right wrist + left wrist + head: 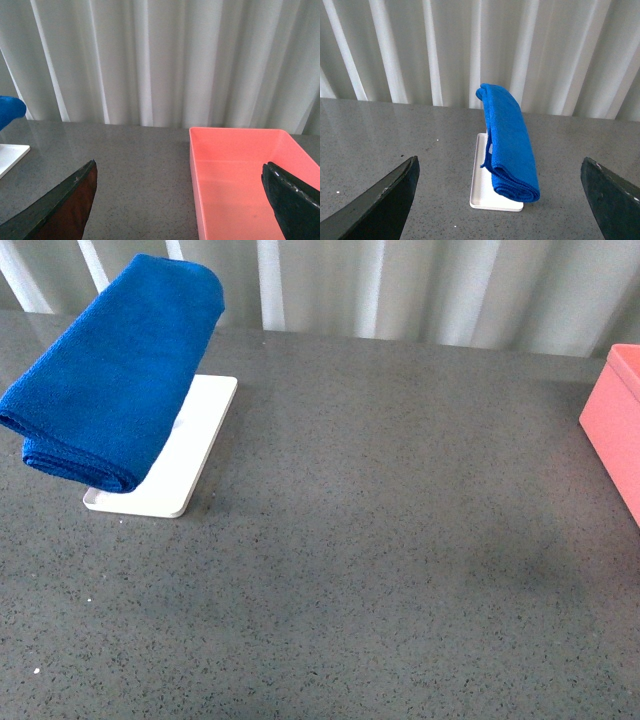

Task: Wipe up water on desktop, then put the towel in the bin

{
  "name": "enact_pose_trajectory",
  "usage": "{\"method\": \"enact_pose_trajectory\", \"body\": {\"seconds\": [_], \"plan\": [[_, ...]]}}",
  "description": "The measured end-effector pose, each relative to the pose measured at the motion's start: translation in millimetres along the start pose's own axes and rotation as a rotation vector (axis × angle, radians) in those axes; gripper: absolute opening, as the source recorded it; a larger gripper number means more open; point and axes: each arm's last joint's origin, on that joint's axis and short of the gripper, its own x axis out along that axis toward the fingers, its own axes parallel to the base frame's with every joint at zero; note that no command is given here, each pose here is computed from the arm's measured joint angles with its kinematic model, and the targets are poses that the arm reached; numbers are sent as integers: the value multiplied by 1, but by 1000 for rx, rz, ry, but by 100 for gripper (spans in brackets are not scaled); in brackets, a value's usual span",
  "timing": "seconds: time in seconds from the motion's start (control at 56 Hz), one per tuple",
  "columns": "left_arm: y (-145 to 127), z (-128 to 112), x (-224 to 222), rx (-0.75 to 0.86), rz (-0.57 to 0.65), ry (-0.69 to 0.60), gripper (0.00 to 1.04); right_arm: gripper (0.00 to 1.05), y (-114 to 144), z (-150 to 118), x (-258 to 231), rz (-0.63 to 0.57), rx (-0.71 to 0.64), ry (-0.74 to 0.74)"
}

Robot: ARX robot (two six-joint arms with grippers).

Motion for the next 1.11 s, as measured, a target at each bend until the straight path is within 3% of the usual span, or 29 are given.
{"method": "enact_pose_trajectory", "body": {"seconds": [1.106], "plan": [[0,0,0,0,0,0,98,98,0,0,0,0,0,0]]}}
